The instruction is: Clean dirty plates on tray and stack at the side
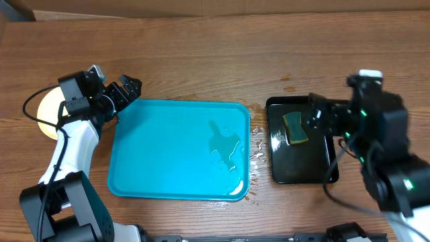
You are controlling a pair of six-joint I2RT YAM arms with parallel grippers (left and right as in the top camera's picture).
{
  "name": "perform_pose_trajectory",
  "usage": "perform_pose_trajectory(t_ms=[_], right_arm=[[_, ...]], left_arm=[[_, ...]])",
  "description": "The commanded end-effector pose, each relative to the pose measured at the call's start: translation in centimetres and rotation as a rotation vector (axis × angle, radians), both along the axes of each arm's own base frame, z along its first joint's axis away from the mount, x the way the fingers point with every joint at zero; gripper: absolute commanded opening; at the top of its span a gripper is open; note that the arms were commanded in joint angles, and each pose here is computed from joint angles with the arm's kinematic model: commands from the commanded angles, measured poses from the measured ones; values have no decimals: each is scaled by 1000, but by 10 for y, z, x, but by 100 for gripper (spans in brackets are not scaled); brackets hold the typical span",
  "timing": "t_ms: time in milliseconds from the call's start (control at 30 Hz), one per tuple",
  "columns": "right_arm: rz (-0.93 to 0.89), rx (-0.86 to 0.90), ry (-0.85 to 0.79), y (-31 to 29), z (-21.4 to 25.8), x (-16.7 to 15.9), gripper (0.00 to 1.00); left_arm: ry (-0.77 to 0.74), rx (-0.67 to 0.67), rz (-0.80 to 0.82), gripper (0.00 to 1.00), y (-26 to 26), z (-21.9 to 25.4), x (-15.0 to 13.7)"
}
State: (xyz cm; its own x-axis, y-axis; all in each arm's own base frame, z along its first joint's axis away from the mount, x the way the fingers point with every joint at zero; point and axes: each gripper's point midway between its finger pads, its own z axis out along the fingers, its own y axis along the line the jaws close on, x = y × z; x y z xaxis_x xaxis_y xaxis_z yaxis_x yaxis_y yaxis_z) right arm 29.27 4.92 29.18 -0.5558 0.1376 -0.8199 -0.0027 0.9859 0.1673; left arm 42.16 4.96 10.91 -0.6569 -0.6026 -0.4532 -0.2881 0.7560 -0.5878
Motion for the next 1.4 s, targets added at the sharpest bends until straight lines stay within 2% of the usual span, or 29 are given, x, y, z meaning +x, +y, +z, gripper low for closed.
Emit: perform_pose_trajectory(t_ms=[0, 133, 233, 400, 533, 767, 933, 1367], right_arm=[[-11, 28, -129, -8, 35, -24, 100], [-11, 56, -258, -15, 66, -58, 100], [-41, 75, -456, -29, 107, -93, 100], [-99, 96, -661, -45, 131, -119, 100], [-102, 101, -790, -46, 126, -123, 100], [28, 124, -963, -26, 89, -104, 100], [67, 141, -985, -17, 56, -90, 100], [64, 142, -840, -15, -43, -60, 100]], left_arm=[[-56, 32, -8, 100, 2, 22, 6], [-56, 32, -8, 100, 2, 22, 6], [-56, 32, -8, 100, 2, 22, 6], [-56, 32, -8, 100, 2, 22, 6], [-56, 32, -8, 100, 2, 22, 6], [-56, 32, -7, 100, 2, 22, 6], [-56, 32, -7, 100, 2, 22, 6], [-56, 32, -8, 100, 1, 22, 6]])
